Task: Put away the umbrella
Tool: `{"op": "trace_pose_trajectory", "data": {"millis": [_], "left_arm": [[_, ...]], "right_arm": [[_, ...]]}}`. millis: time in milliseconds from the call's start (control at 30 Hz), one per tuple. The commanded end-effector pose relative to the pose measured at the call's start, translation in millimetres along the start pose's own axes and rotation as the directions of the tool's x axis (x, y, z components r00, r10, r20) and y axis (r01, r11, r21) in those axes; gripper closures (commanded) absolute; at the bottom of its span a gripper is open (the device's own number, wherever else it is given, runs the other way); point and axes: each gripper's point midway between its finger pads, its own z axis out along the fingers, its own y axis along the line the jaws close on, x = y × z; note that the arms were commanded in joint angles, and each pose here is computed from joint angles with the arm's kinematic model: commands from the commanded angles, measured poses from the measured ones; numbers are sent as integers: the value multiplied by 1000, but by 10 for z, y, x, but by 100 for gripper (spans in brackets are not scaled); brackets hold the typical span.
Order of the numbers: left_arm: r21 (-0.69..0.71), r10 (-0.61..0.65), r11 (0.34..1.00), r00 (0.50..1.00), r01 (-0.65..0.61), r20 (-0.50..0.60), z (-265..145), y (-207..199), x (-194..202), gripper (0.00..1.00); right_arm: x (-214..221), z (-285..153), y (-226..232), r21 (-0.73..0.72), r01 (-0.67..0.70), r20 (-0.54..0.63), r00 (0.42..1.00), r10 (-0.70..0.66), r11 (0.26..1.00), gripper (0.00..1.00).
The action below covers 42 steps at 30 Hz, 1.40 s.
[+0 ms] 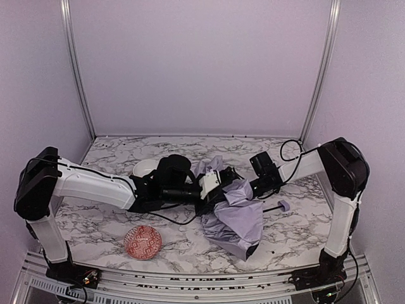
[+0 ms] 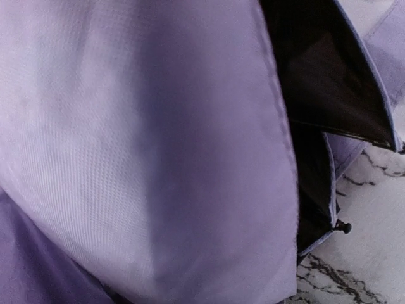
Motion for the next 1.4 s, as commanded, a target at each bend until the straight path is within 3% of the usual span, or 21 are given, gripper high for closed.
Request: {"op": "trace_pose_trajectory", "data": {"millis": [0,133,333,633,833,900,967,1000,1067,1167,1267,1367], "left_arm": [[-117,-242,960,964,254,108,-114,509,-9,100],[-231,-342,909,938,346,58,-76,859,472,100],[-282,-347,903,937,323,-40,-45,861,962,100],[-250,-350,914,933,319,-87,-32,763,1152,100],[-220,-343,923,935,317,-95,-36,749,1186,100],[-206,-342,925,935,318,-96,-31,735,1192,100],[-203,-343,926,935,319,-95,-30,736,1193,100],[-202,-344,926,934,320,-97,-26,732,1202,100],[-197,-345,926,934,322,-96,-23,724,1197,100],[-196,-346,926,933,323,-96,-24,726,1191,100],[-201,-346,925,933,322,-98,-23,739,1199,100],[-199,-347,926,932,322,-106,-17,730,1221,100]], "right_arm": [[417,61,49,-19,-58,-114,992,55,998,100],[422,79,84,-51,-62,-114,992,56,997,100],[251,34,168,-84,-53,-79,996,47,995,98],[-2,-435,90,-8,-157,69,985,157,988,61],[-128,-1129,-275,322,-272,246,949,198,907,44],[-314,-1386,-156,399,-200,308,948,74,895,32],[-547,-1546,213,432,-43,350,929,-124,901,6],[-636,-1571,471,434,63,358,903,-236,899,1],[-748,-1610,1084,381,281,388,816,-428,881,0],[-679,-1634,1867,215,539,463,678,-571,814,2],[-503,-1494,2220,129,657,457,626,-632,743,0],[-467,-1313,2226,181,688,393,605,-693,703,0]]}}
